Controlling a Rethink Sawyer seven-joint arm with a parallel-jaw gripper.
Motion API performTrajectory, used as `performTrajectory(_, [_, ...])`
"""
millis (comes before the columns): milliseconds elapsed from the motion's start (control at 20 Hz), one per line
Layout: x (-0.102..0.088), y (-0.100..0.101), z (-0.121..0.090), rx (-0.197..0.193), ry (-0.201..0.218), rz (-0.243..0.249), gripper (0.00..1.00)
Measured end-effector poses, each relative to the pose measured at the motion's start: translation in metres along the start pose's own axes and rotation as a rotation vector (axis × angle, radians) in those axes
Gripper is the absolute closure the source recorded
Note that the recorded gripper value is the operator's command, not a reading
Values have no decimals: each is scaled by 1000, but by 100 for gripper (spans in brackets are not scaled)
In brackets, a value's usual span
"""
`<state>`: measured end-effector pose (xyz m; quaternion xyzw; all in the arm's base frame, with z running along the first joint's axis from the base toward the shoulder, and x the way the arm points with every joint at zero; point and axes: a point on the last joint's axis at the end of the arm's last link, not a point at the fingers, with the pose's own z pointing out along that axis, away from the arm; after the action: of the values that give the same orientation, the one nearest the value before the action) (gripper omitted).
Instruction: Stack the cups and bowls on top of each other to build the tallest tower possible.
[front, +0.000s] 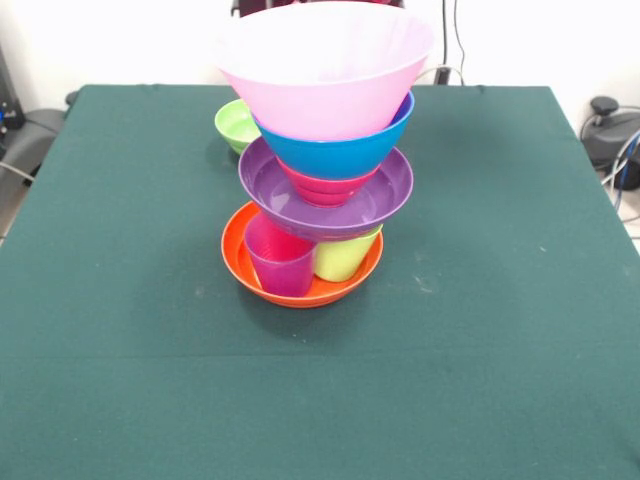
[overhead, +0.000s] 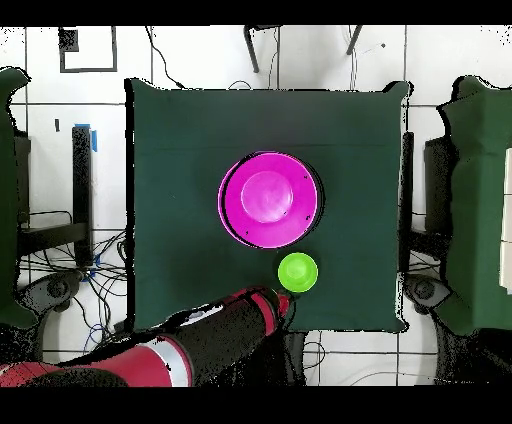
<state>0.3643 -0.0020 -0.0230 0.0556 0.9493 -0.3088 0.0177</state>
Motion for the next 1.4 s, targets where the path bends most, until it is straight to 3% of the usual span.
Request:
performTrajectory(550, [5,-12,24,-19,54,51,0])
performTrajectory(1400, [25,-10,55,-95,64,20,0])
